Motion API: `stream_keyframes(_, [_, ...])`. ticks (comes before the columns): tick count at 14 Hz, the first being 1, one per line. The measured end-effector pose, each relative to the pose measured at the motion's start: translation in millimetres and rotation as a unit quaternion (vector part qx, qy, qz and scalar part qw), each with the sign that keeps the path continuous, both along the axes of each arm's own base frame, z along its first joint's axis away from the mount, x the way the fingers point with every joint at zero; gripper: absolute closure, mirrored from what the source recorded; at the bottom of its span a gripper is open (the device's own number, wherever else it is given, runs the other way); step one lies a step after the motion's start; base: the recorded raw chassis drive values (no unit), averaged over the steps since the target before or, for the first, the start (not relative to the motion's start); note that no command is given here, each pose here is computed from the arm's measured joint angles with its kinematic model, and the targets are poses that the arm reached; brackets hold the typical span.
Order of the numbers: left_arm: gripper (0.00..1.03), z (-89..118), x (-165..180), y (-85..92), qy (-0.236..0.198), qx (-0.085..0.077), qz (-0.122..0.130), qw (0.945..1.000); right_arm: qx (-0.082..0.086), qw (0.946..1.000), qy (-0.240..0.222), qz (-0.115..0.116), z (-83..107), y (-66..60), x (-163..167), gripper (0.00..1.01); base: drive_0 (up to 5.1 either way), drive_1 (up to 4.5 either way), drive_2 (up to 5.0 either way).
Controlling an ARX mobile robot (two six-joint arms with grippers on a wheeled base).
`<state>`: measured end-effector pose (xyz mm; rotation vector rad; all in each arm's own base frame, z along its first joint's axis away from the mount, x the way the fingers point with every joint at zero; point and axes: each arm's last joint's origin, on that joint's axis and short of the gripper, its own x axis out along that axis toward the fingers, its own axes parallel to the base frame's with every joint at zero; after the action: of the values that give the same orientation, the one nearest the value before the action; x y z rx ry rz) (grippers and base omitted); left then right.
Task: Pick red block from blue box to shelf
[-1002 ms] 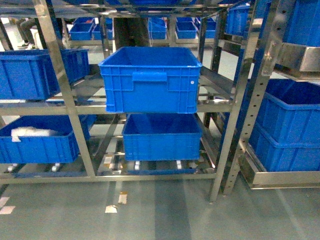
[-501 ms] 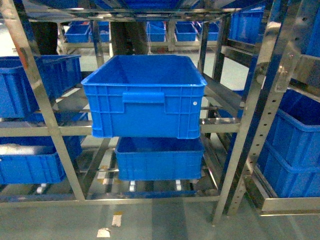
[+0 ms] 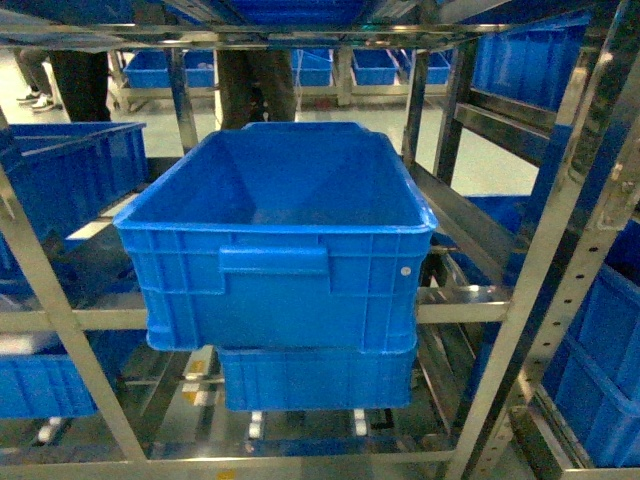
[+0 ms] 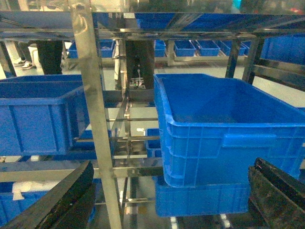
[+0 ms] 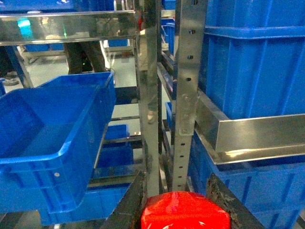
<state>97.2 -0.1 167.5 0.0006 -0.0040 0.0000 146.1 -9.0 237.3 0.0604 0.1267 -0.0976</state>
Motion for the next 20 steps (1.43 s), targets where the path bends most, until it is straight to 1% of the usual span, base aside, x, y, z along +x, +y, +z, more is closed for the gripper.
stream_keyframes(5, [0.05, 0, 0, 0.0, 0.000, 0.000, 0.000, 1.0000, 0.000, 1.0000, 0.004, 0.000, -0.8, -0.1, 0, 0.73, 0.0, 4.22, -4.3])
stream_keyframes(10, [0.05, 0, 0, 0.0, 0.000, 0.000, 0.000, 1.0000, 0.000, 1.0000, 0.002, 0.001, -0.4, 0.1, 0, 0.73, 0.0, 0.00, 0.0])
stream_keyframes(11, [0.05, 0, 0, 0.0, 0.000, 0.000, 0.000, 1.0000, 0.001, 0.9994, 0.034, 0.009, -2.0, -0.2, 0, 0.73, 0.0, 0.00, 0.0])
stream_keyframes(12, [0.05, 0, 0, 0.0, 0.000, 0.000, 0.000, 1.0000, 0.004, 0.9957, 0.087, 0.032, -1.2, -0.1, 1, 0.73, 0.0, 0.00, 0.0])
stream_keyframes(14, [0.05, 0, 0, 0.0, 0.000, 0.000, 0.000, 1.0000, 0.010, 0.9922, 0.117, 0.044, 0.6, 0.0, 2, 0.73, 0.0, 0.00, 0.0])
stream_keyframes(15, [0.05, 0, 0, 0.0, 0.000, 0.000, 0.000, 1.0000, 0.014, 0.9888, 0.139, 0.052, -2.7, 0.6, 3, 0.73, 0.0, 0.00, 0.0])
stream_keyframes(16, [0.05, 0, 0, 0.0, 0.000, 0.000, 0.000, 1.0000, 0.019, 0.9868, 0.148, 0.064, -4.5, 2.8, 7, 0.73, 0.0, 0.00, 0.0])
stream_keyframes(17, [0.05, 0, 0, 0.0, 0.000, 0.000, 0.000, 1.0000, 0.027, 0.9852, 0.149, 0.081, -2.2, 6.6, 15, 0.73, 0.0, 0.00, 0.0])
stream_keyframes(18, [0.05, 0, 0, 0.0, 0.000, 0.000, 0.000, 1.0000, 0.037, 0.9824, 0.147, 0.110, 2.4, 13.4, 25, 0.73, 0.0, 0.00, 0.0])
stream_keyframes(19, [0.05, 0, 0, 0.0, 0.000, 0.000, 0.000, 1.0000, 0.047, 0.9781, 0.147, 0.140, 6.3, 21.3, 38, 0.73, 0.0, 0.00, 0.0])
stream_keyframes(20, [0.05, 0, 0, 0.0, 0.000, 0.000, 0.000, 1.0000, 0.061, 0.9705, 0.155, 0.174, 7.7, 31.3, 56, 0.73, 0.0, 0.00, 0.0])
